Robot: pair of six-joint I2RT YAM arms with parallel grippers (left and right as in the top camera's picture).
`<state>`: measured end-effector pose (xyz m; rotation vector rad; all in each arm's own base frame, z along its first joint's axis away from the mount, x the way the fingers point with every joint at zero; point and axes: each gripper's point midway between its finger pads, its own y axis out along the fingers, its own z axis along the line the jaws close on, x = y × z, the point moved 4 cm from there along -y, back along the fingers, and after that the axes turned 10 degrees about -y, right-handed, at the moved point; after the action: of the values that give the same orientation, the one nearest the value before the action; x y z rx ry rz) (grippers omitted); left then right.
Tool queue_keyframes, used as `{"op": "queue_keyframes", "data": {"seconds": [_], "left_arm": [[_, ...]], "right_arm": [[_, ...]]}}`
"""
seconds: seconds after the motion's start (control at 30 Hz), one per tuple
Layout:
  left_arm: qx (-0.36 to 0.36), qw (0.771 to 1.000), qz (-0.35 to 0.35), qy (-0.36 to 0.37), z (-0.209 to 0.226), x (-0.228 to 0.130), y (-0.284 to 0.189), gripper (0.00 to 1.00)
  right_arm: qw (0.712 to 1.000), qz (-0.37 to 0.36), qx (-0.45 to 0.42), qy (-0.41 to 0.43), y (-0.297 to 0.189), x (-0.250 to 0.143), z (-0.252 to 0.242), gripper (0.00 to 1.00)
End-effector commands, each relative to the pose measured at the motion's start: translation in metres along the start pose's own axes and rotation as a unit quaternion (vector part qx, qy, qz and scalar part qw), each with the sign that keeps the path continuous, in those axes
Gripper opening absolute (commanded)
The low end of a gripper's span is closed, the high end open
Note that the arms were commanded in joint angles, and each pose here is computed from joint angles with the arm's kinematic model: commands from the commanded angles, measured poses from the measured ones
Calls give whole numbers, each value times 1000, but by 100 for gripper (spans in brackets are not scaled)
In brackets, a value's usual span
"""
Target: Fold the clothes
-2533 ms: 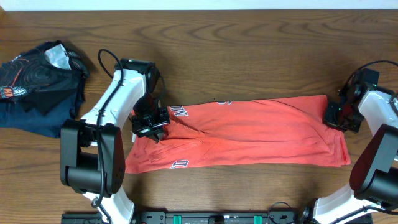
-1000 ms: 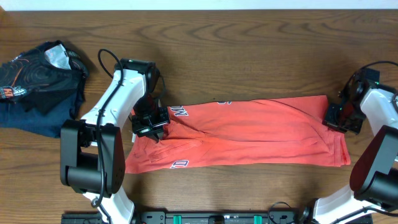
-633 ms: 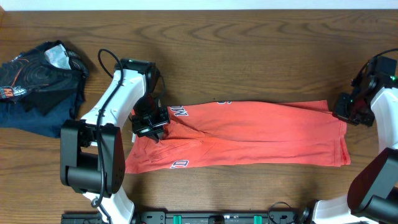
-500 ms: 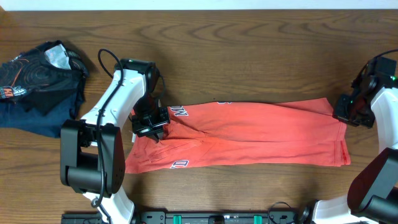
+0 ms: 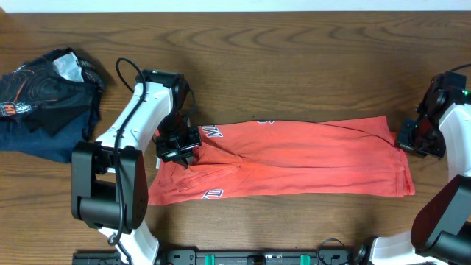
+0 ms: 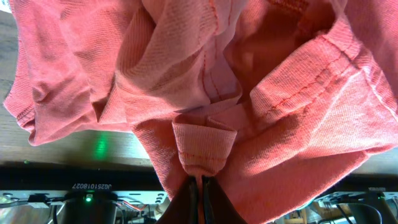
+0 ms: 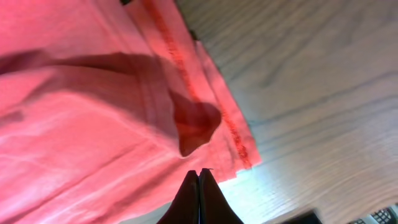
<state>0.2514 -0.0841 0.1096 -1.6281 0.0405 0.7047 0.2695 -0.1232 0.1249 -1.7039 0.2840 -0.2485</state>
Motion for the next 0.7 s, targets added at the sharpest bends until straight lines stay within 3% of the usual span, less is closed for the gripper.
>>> {"op": "queue_keyframes", "data": {"seconds": [0.0, 0.27, 0.67], "left_arm": [[5, 1000, -5, 6, 2, -2, -1, 6], [5, 1000, -5, 6, 2, -2, -1, 6], [5, 1000, -5, 6, 2, -2, -1, 6]], "right_arm": [[999, -8, -19, 25, -3, 3, -9, 19], [999, -13, 24, 25, 1, 6, 3, 33], [997, -14, 66, 24, 29, 2, 19, 33]]}}
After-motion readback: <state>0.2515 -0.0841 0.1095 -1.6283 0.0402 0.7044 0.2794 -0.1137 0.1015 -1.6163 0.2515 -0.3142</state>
